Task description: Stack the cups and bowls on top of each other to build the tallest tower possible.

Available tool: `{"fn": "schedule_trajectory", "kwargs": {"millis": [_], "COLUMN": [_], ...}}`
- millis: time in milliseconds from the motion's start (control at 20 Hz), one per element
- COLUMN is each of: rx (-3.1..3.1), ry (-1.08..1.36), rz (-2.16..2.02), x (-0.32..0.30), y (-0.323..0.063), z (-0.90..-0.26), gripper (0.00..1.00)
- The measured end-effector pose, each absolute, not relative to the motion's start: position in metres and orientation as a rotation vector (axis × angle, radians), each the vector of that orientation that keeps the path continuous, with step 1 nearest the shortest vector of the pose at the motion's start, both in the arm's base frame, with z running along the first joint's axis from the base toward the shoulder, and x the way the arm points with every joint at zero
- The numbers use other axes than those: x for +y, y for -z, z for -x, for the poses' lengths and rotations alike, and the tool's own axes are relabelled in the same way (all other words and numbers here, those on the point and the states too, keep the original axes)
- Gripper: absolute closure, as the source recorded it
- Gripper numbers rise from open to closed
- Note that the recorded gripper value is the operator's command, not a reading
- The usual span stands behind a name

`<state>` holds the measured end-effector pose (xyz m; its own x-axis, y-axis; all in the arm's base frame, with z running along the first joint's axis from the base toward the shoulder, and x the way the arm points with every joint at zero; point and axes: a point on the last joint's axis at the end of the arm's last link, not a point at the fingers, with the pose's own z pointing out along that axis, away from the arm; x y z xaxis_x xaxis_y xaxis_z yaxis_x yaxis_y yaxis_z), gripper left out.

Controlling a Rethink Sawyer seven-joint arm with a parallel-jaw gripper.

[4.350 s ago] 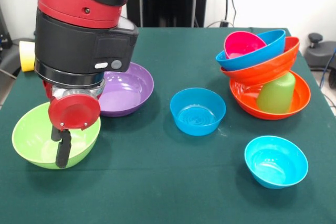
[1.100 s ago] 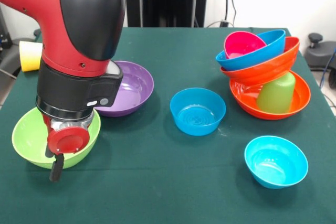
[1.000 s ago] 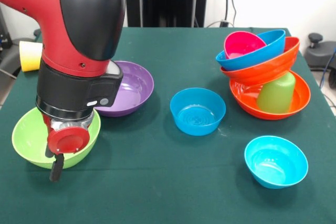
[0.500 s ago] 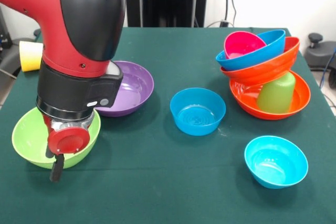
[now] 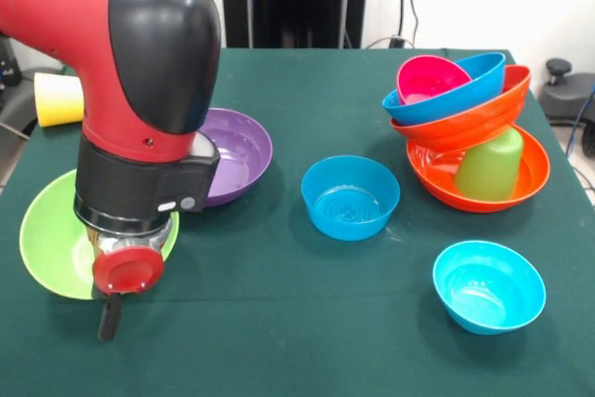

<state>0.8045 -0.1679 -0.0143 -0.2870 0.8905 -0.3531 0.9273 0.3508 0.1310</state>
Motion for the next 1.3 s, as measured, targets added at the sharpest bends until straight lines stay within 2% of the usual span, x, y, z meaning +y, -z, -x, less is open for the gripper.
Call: {"fn": "schedule_trajectory", "kwargs": {"millis": [600,1300], "rx": [2.268,2.267], "ry": [0.135,0.130], "rz": [-1.633,-1.652], "x": [-0.162,-0.161], "y": [0.058,0.062], "z": [-0.790,-0.787], "gripper": [0.00,0.00]}}
